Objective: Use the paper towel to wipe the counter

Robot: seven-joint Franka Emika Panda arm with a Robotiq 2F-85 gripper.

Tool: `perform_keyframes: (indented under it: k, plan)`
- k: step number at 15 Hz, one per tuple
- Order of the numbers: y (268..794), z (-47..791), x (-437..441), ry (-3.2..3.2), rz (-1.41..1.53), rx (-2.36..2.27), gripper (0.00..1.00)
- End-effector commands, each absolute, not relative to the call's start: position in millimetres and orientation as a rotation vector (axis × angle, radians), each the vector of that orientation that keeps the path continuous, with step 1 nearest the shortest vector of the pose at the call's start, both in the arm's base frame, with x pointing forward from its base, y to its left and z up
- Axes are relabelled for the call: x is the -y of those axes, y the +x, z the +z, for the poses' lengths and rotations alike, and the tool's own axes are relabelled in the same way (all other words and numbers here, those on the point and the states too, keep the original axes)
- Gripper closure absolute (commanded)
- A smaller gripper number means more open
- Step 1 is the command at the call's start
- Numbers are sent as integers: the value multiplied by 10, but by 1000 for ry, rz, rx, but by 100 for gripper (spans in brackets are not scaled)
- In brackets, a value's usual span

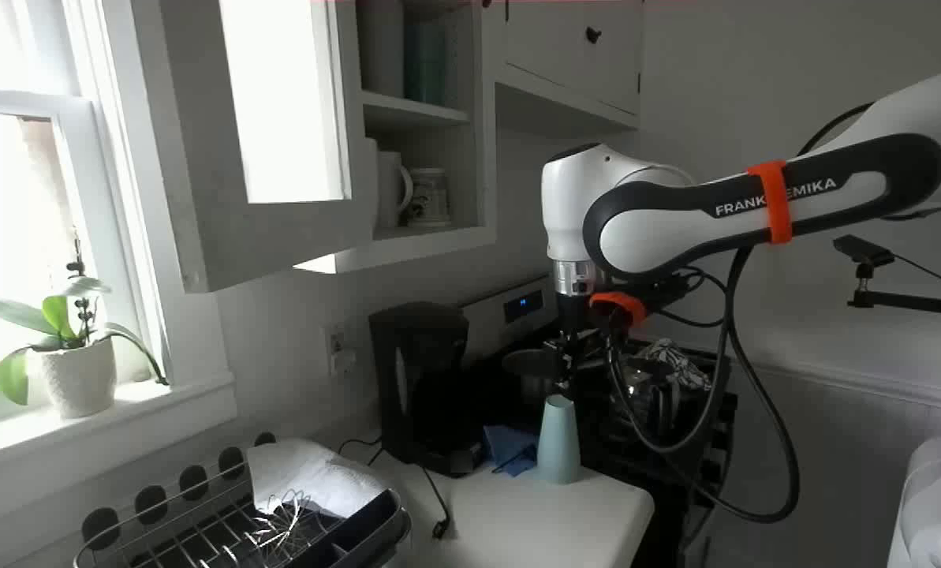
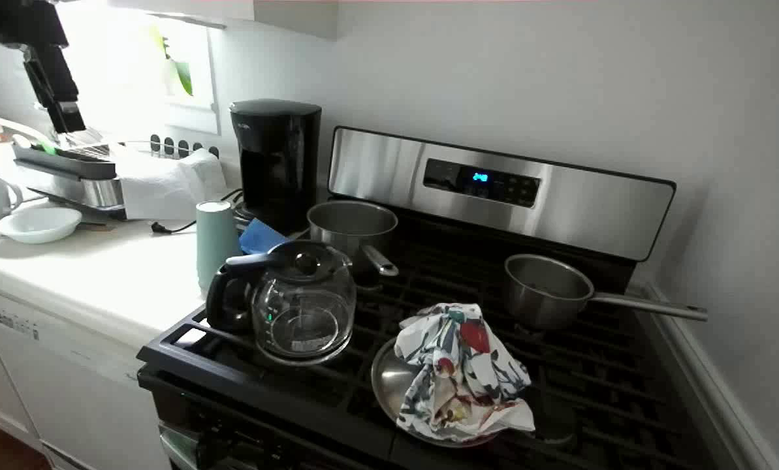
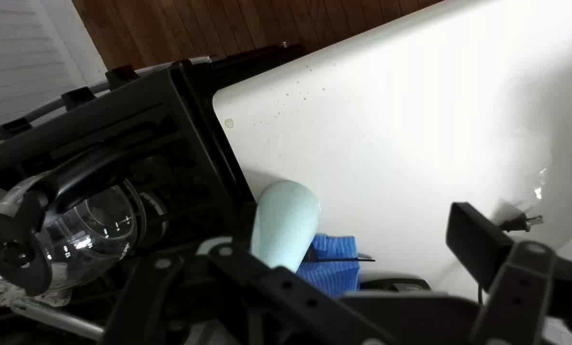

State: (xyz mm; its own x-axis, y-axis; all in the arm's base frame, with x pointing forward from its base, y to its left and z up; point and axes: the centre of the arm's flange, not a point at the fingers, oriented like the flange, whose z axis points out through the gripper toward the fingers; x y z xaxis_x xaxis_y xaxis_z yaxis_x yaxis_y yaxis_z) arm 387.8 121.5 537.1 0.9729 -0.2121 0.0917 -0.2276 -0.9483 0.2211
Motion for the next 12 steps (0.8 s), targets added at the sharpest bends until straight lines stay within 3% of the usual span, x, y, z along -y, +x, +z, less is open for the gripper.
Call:
perform_keyframes:
  k: [1,4,12]
  plan:
    - [3878,5371,-1215,2889,98,326,0]
    - [3930,5354,-1227,2893,106,324,0]
    - [4750,5134,-1837,3199,399,-6,0]
